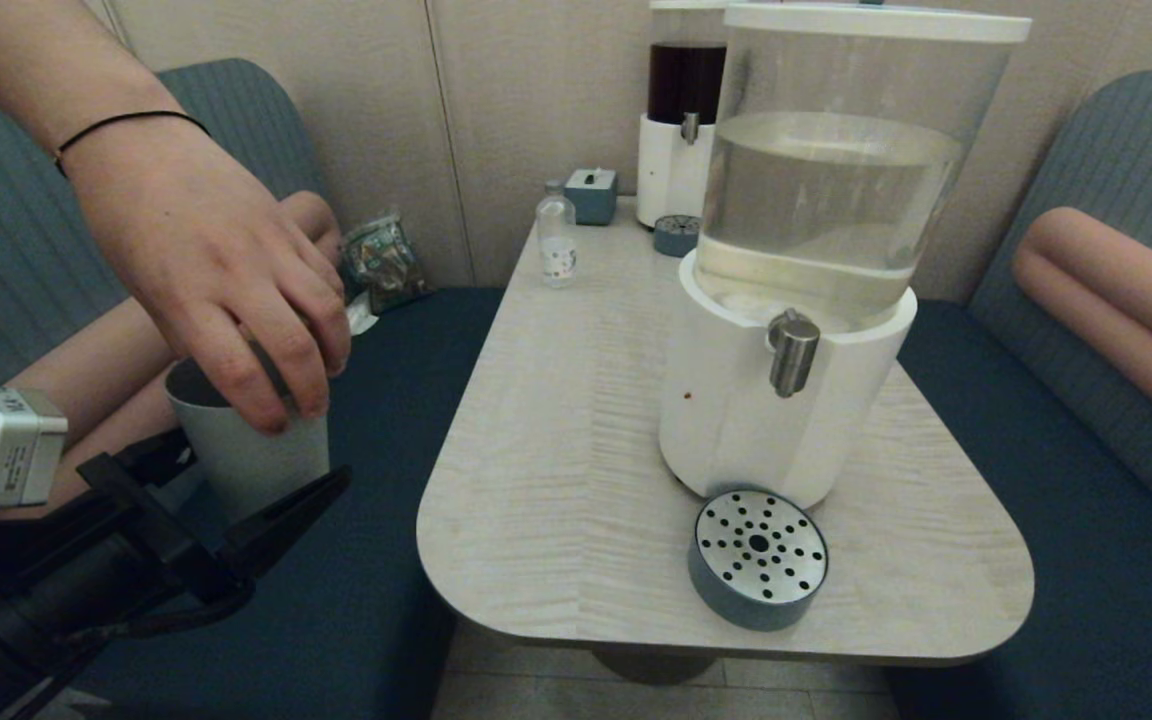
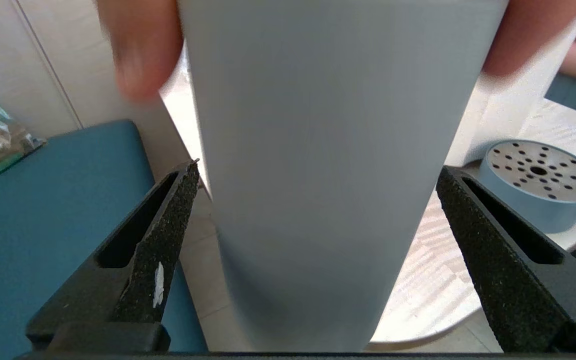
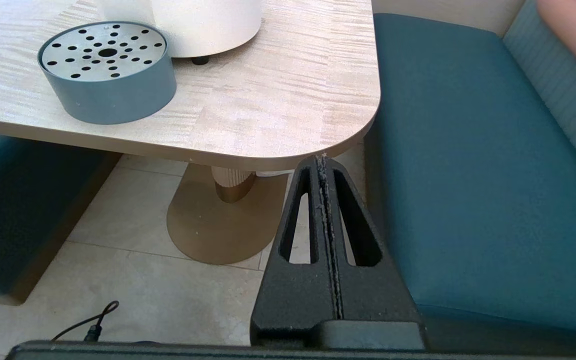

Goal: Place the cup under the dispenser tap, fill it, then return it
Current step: Pick up the cup

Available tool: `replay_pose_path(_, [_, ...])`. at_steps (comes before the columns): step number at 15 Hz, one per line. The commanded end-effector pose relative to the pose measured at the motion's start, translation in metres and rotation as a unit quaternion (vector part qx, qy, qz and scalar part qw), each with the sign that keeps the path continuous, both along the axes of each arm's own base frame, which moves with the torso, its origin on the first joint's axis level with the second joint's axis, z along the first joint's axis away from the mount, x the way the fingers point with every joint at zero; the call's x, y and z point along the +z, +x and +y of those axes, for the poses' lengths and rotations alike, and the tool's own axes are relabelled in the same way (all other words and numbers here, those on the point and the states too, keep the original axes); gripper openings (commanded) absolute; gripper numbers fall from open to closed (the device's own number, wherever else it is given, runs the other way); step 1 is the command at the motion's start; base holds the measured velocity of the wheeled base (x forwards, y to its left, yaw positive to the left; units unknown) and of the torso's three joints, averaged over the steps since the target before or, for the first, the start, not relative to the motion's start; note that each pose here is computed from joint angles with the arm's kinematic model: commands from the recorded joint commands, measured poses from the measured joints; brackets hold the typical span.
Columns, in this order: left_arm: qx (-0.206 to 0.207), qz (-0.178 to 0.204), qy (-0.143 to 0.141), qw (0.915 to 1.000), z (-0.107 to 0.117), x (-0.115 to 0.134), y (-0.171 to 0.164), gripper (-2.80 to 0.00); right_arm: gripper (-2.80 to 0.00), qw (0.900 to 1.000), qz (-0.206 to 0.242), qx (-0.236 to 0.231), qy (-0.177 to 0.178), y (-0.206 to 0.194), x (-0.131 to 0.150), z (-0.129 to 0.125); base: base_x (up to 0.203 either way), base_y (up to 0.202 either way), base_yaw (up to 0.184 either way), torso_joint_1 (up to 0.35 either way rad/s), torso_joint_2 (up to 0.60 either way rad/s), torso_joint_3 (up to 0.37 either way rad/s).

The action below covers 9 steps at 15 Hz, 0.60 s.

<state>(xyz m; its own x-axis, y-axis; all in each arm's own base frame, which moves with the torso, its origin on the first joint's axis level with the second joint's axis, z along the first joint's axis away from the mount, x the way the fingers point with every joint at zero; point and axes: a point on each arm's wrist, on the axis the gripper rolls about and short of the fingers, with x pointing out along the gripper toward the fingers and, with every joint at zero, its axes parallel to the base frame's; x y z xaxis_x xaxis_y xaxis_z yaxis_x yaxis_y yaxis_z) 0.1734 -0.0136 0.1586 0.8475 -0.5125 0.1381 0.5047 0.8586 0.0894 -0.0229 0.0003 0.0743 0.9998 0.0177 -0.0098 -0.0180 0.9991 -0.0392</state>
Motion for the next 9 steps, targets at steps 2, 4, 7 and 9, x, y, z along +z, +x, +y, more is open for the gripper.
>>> replay_pose_path(2, [-0.002,-0.001,0.0,1.0,-0.0001,-0.0001,0.0008,0.0,-2.8,1.0,-0.001,0.0,0.0,-0.0001,0.0,0.0,0.0,0.0,0.0,0.0,0.0,0.0])
replay_pose_path(4, [-0.003,-0.002,-0.008,1.0,-0.0001,0.0018,0.0005,0.0,-2.8,1.0,-0.001,0.0,0.0,-0.0001,0.0,0.0,0.0,0.0,0.0,0.0,0.0,0.0])
replay_pose_path(7, [-0.003,0.001,-0.008,1.0,-0.0001,0.001,-0.0002,0.0,-2.8,1.0,-0.001,0.0,0.0,-0.0001,0.0,0.0,0.0,0.0,0.0,0.0,0.0,0.0])
replay_pose_path(9, [-0.003,0.003,-0.008,1.0,-0.0001,0.0001,0.0001,0.0,-2.8,1.0,-0.001,0.0,0.0,-0.0001,0.0,0.0,0.0,0.0,0.0,0.0,0.0,0.0])
